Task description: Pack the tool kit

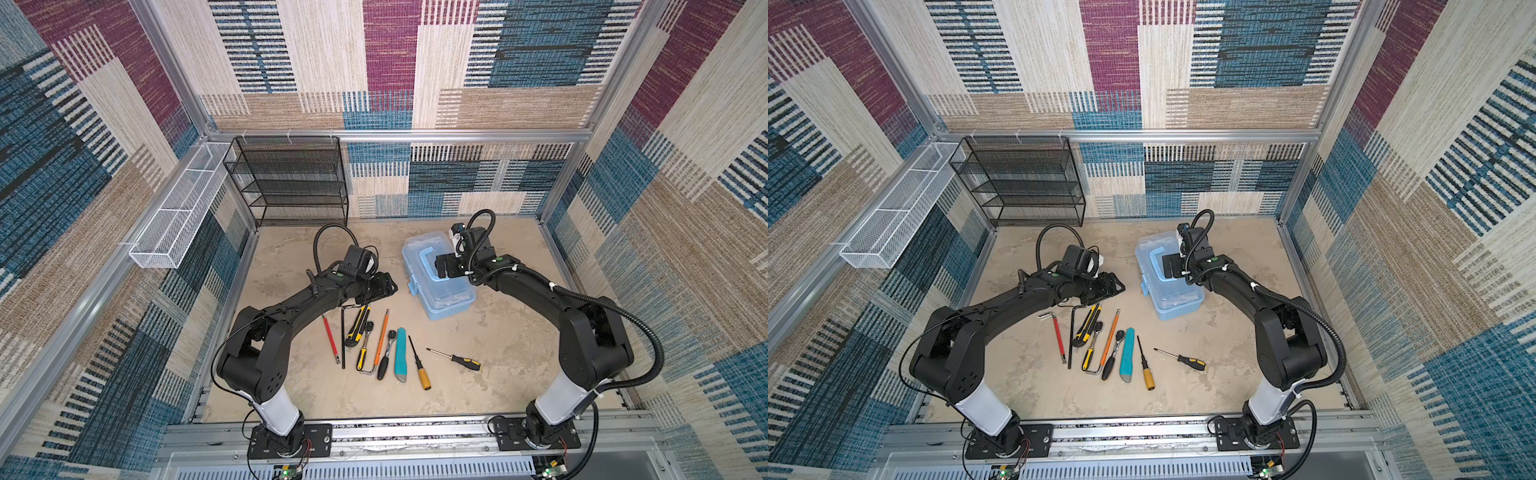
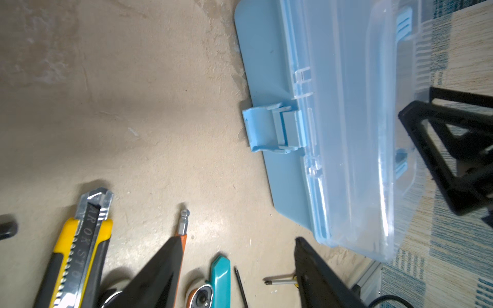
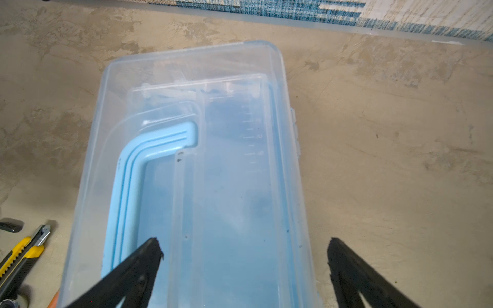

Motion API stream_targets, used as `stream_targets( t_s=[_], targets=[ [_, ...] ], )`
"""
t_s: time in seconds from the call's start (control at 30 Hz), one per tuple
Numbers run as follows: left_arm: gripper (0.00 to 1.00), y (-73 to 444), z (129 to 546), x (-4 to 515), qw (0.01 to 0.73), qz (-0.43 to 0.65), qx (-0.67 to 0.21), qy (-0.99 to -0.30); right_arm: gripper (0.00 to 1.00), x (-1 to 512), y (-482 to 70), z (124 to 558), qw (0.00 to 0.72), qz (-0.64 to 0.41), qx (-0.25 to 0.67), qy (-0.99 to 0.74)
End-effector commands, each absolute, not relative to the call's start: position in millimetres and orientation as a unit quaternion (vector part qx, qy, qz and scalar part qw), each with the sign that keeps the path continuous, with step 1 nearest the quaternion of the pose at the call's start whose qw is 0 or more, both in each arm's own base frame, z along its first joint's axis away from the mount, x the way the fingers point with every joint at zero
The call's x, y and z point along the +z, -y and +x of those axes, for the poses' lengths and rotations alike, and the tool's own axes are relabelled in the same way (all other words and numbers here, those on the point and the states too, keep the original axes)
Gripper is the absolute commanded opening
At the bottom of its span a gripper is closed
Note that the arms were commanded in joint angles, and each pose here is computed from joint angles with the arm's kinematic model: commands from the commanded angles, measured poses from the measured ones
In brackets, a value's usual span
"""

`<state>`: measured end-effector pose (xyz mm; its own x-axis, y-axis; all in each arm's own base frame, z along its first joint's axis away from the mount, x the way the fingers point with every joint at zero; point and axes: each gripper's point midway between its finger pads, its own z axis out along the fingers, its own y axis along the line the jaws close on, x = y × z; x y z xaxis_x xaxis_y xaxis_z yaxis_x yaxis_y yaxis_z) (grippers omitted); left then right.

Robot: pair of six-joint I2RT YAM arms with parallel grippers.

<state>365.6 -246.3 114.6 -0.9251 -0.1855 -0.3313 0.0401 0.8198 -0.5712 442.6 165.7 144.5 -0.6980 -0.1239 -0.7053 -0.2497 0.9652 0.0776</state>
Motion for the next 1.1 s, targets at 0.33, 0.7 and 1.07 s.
stream_targets(
  t_s=[0.33,0.7,1.07],
  targets=[
    [0.84,247,365,121,0.218,-0.008,-0.260,-0.941,0.89,133,-157,437,0.361,-0.124,0.110,-0.918],
    [0.97,250,363,125,0.237,0.016,-0.222,-0.946,0.88,112,-165,430,0.334,-0.148,0.130,-0.922],
    [0.99,269,360,125,0.230,0.029,-0.265,-0.936,0.74,103,-173,423,0.319,-0.146,0.173,-0.920]
  ],
)
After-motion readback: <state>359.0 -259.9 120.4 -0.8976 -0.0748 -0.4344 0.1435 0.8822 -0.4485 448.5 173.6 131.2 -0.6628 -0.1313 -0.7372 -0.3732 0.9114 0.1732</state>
